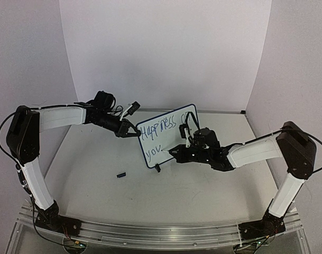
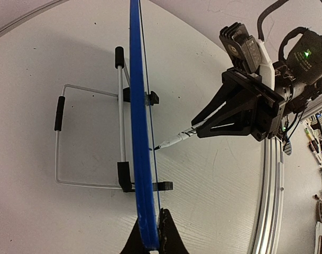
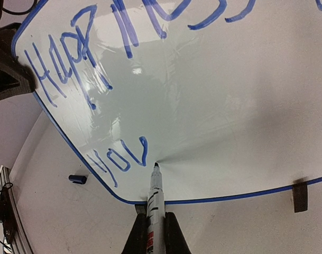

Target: Write a sentence on the whiteboard

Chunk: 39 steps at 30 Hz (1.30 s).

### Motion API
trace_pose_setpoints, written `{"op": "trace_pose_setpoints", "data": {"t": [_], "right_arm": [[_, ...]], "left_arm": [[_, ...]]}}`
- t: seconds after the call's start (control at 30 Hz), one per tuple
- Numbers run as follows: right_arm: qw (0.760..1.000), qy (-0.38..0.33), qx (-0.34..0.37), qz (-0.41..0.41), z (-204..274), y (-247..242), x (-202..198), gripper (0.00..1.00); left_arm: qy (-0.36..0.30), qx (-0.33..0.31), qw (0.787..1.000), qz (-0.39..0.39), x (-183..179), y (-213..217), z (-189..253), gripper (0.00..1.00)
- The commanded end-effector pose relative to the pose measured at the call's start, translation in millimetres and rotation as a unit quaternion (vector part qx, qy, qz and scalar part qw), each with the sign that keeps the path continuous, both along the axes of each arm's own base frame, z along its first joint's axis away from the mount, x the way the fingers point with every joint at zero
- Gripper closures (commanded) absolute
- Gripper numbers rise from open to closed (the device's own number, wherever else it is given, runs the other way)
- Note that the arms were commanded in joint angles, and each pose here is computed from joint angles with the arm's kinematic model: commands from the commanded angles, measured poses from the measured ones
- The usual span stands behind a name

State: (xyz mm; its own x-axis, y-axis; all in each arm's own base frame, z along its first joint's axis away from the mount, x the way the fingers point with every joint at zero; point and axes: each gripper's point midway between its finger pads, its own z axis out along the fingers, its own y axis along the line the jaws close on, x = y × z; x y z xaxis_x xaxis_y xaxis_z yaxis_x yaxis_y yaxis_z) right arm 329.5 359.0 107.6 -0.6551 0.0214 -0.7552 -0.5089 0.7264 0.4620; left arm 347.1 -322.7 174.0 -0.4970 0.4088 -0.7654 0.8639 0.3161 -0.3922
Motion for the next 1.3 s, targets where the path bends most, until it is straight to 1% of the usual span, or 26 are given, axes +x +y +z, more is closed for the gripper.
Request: {"op": "trace_pose_setpoints", "data": {"t": [0.0,0.1,0.33,0.6,0.73,0.87,1.27], "right_arm": [[1.000,-0.020,0.011,-0.007,12.4,0.3,6.4,1.00],[0.999,-0.029,0.014,-0.005,20.7,1.6,7.7,1.00],[1.000,-0.029,0.011,0.002,18.0,8.2,12.1,1.00],[0.998,-0.051,0.022,0.002,38.6,11.4,16.3,1.00],[0.998,-0.053,0.023,0.003,40.7,13.1,17.6,1.00],[0.999,-0.050,0.018,0.000,35.5,11.6,17.5,1.00],[1.000,-0.014,-0.009,-0.015,-3.5,-2.9,9.1,1.00]], "left_arm": [[0.010,0.060,0.998,-0.004,-9.6,4.0,-32.2,1.00],[0.009,0.060,0.998,-0.005,-9.8,3.6,-32.0,1.00],[0.009,0.059,0.998,-0.005,-10.2,3.5,-30.8,1.00],[0.009,0.059,0.998,-0.005,-10.2,3.5,-30.9,1.00],[0.008,0.059,0.998,-0.005,-10.1,3.4,-30.4,1.00],[0.008,0.059,0.998,-0.005,-10.2,3.5,-30.4,1.00],[0.008,0.060,0.998,-0.005,-10.5,3.7,-30.8,1.00]]}}
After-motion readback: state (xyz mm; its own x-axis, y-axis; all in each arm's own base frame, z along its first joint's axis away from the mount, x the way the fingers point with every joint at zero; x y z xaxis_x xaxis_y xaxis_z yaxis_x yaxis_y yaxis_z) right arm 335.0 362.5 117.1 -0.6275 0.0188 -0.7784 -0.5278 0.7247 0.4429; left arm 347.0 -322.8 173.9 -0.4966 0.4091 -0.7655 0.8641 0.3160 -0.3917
